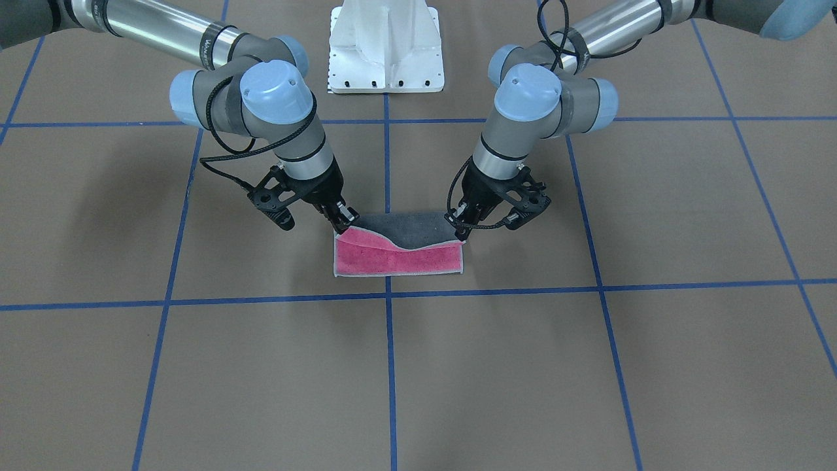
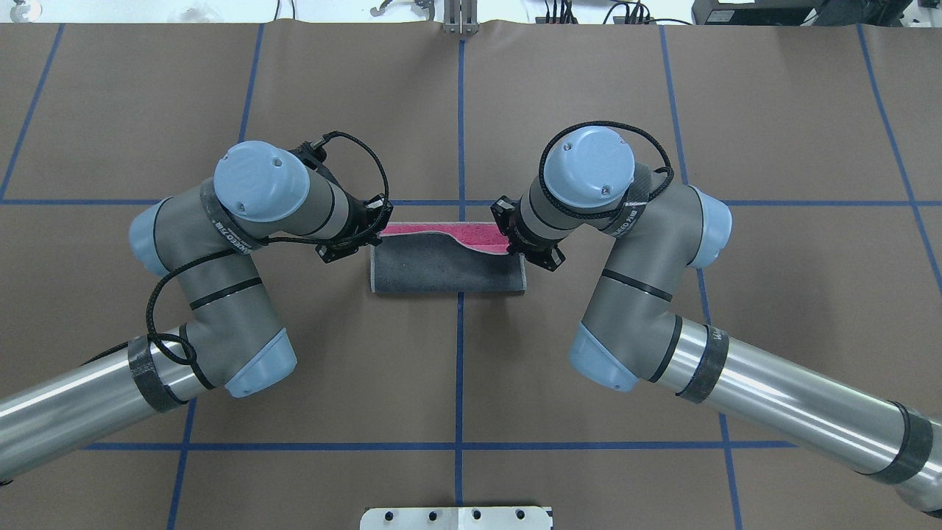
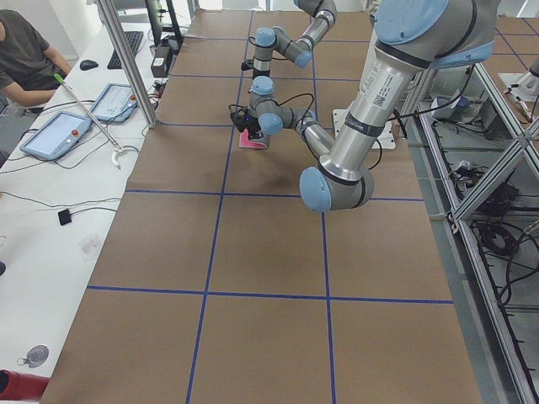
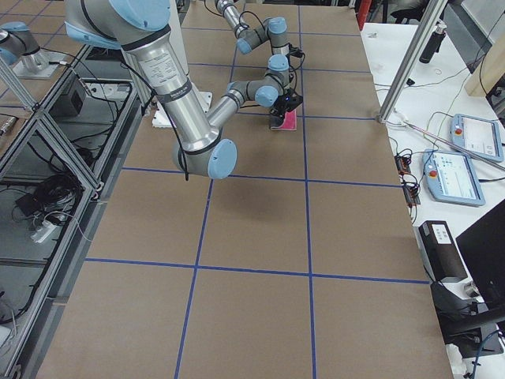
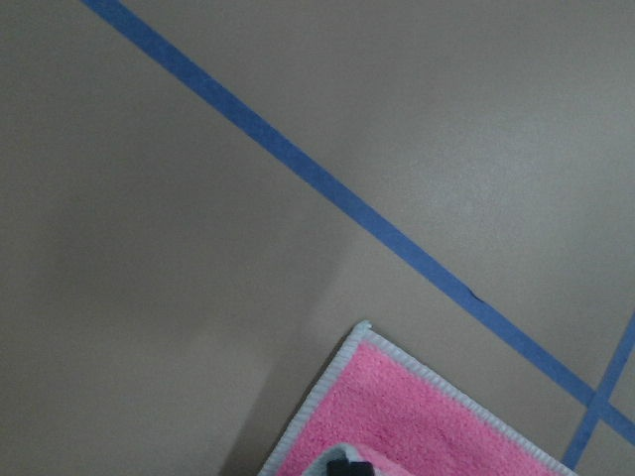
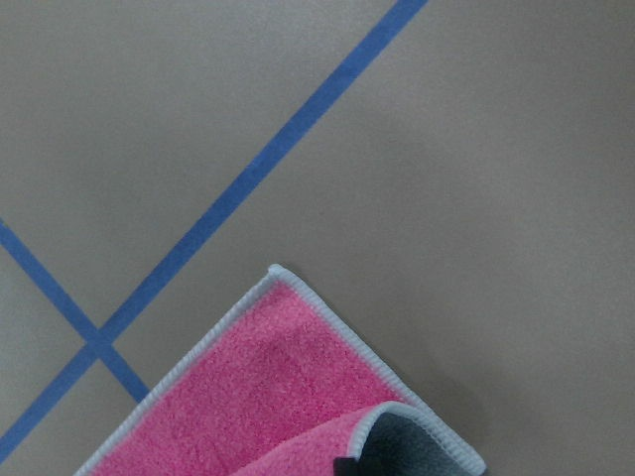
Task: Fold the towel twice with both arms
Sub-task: 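Lift both corners and carry them over to the far towel edge, then lay the corners on the far edge and open both grippers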
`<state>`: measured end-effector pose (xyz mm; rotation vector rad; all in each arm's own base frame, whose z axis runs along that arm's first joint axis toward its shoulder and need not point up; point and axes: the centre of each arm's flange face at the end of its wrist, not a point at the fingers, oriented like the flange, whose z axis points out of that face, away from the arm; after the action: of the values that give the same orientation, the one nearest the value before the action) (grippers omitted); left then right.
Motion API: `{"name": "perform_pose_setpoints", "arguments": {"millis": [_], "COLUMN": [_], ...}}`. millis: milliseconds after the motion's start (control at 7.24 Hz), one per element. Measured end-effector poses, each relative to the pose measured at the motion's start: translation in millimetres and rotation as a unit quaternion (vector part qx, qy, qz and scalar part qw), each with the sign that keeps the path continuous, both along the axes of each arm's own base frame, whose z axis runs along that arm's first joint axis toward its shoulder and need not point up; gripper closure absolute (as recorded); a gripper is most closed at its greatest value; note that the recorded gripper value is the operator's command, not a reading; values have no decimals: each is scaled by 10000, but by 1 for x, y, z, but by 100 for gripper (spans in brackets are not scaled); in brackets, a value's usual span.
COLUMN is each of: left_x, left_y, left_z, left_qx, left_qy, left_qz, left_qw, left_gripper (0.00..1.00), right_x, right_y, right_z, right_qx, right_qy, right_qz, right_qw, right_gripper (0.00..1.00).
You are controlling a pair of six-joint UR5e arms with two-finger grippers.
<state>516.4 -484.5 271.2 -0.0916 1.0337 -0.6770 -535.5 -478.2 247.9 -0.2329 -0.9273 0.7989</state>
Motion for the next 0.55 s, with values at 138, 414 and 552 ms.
{"name": "perform_pose_setpoints", "arguments": {"millis": [138,414,552], "left_x": [0,7,9], "left_y": [-2,-8,-10], "left_z": [1,0,-1], "left_qx": [0,-13,-20], "left_qy": [-11,-41,-52], "left_qz": [-5,-11,-14], "left_qw": [10000,10000,10000], "left_gripper": [100,100,100], "right_x": [0,-1,-3], "right_y": [-5,-16,-21], "right_z": [2,9,12], "right_qx": [-9,46,69], "right_qy": [19,-70,-107], "right_qz": [29,86,109], "right_qw": [10000,9999,9999], "right_gripper": [100,100,100]}}
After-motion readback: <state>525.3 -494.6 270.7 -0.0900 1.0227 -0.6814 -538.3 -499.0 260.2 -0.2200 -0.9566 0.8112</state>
